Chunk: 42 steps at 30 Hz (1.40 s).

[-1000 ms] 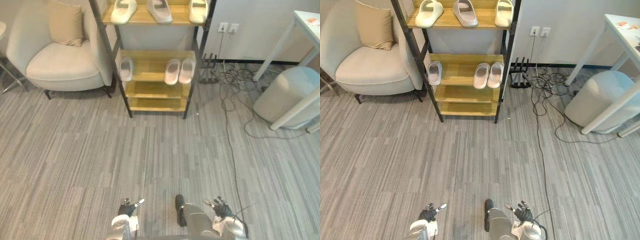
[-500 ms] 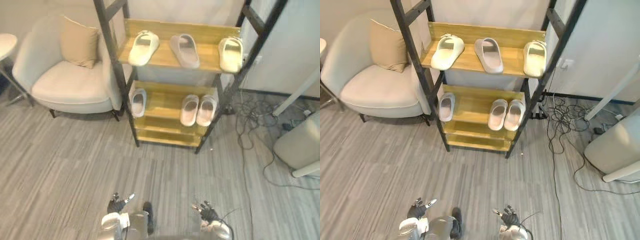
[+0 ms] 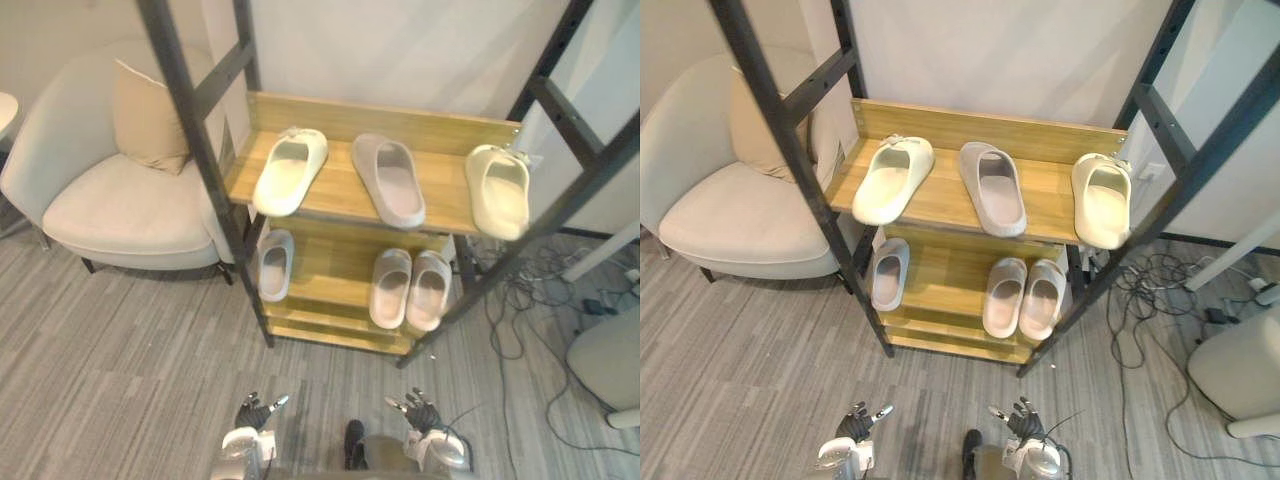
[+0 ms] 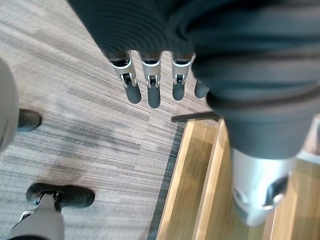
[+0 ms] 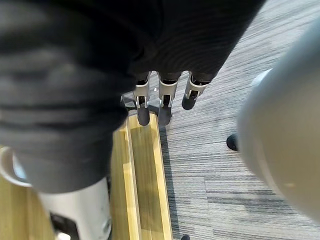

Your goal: Organize the slippers on the shoe rack

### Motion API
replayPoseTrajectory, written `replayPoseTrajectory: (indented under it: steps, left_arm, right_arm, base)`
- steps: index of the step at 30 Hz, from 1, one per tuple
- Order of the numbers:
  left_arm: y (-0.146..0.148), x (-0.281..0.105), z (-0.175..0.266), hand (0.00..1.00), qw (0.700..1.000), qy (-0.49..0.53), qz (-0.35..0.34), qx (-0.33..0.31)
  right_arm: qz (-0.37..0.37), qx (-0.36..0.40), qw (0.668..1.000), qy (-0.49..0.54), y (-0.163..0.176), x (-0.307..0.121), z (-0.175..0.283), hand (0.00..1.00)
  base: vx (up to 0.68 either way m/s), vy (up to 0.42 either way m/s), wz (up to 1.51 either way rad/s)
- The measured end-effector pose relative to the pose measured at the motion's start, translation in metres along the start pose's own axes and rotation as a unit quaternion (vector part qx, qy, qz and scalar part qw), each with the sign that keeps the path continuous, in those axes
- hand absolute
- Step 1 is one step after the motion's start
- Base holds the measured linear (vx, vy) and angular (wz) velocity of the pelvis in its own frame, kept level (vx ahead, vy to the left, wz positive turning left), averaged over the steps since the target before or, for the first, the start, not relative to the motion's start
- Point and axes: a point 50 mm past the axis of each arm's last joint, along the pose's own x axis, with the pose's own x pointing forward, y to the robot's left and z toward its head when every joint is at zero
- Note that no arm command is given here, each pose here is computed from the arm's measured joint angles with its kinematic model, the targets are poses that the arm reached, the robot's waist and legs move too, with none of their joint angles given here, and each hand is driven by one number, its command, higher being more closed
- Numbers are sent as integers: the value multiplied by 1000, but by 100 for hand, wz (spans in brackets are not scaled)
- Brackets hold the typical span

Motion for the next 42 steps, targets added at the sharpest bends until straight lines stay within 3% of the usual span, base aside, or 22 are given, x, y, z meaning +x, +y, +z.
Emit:
replayPoseTrajectory:
  steps: [8, 25, 36, 42]
  left_arm:
    - [5, 0, 8, 0, 1000, -19, 11, -6]
    - [-8, -1, -11, 0, 997, 19, -21, 66]
    - [-5, -4, -14, 0, 997, 12, -20, 77]
    - [-6, -8, -16, 0, 996, 3, -26, 89]
  right_arm:
    - [6, -2, 1000, -3, 8, -3, -1, 0]
    - [4, -13, 1000, 28, 6, -8, -20, 0]
    - [31, -36, 979, -199, 10, -51, 57, 0]
    - [48, -58, 930, -360, 20, -98, 115, 0]
  base:
    - [273, 66, -24]
    - [52, 61, -19]
    - [-11, -1, -7]
    - [-17, -3, -19]
